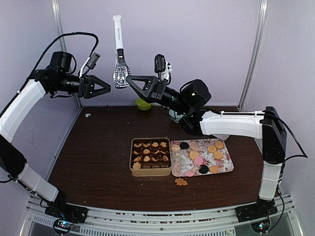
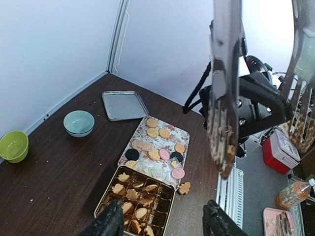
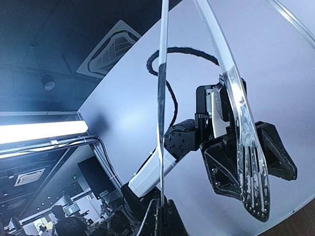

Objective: Pack the cookies
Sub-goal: Pass from the right arm to the left

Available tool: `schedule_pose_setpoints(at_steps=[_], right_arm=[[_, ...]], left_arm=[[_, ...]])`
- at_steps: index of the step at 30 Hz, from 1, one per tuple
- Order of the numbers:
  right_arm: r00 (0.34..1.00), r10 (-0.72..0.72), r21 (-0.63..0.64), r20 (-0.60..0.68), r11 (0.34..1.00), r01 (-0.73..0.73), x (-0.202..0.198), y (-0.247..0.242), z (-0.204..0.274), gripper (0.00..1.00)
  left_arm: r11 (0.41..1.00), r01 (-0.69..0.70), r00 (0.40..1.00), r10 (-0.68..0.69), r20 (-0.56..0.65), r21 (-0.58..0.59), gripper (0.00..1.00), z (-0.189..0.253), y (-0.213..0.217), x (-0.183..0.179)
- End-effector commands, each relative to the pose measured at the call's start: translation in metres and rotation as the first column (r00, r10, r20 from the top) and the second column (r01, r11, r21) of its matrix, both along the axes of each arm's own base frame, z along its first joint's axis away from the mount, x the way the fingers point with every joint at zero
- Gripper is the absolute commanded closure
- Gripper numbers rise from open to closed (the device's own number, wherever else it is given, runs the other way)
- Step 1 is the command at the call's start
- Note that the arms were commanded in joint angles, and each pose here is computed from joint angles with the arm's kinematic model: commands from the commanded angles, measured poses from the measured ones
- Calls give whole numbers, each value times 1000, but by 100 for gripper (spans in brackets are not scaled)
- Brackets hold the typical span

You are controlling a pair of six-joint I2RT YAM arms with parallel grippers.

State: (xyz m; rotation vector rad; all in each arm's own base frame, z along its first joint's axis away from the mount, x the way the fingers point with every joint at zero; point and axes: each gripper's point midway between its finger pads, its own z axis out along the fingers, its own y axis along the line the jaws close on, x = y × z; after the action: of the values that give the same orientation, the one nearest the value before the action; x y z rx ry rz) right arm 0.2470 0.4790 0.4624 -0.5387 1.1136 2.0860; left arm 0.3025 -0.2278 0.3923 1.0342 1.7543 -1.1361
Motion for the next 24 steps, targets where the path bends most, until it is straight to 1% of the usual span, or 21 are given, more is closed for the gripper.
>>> schedule_pose_setpoints(at_steps=[1,5,9,11,15,17,21,24], right_arm=[[999,35,29,33,999,-36,-5,5,8,100],[999,35,32,32,999,-36,-4,9,8,100],[999,26,22,36,999,-27,-4,16,6,100],[999,17,20,31,1000,-18,-3,18,4,100],[999,11,44,30,999,-12,-4,17,7,100],[1000,7,46,29,999,-8,-4,19,6,100],[1000,13,51,21,999,-14,-6,25,3,100],[1000,3,50,14,999,-4,-4,27,0,100]], left_arm=[[996,78,995,-75,66,-52,44,22,-11,-11],[994,97,992,-92,85,-57,47,25,-13,-12],[993,96,992,-89,94,-70,51,31,-15,-6],[992,95,992,-88,88,-79,55,31,-16,-2],[993,87,993,-80,84,-82,70,28,-18,3],[993,83,994,-76,83,-89,75,29,-19,5],[991,88,993,-79,88,-99,82,31,-19,6],[988,108,992,-99,84,-108,82,31,-20,4]])
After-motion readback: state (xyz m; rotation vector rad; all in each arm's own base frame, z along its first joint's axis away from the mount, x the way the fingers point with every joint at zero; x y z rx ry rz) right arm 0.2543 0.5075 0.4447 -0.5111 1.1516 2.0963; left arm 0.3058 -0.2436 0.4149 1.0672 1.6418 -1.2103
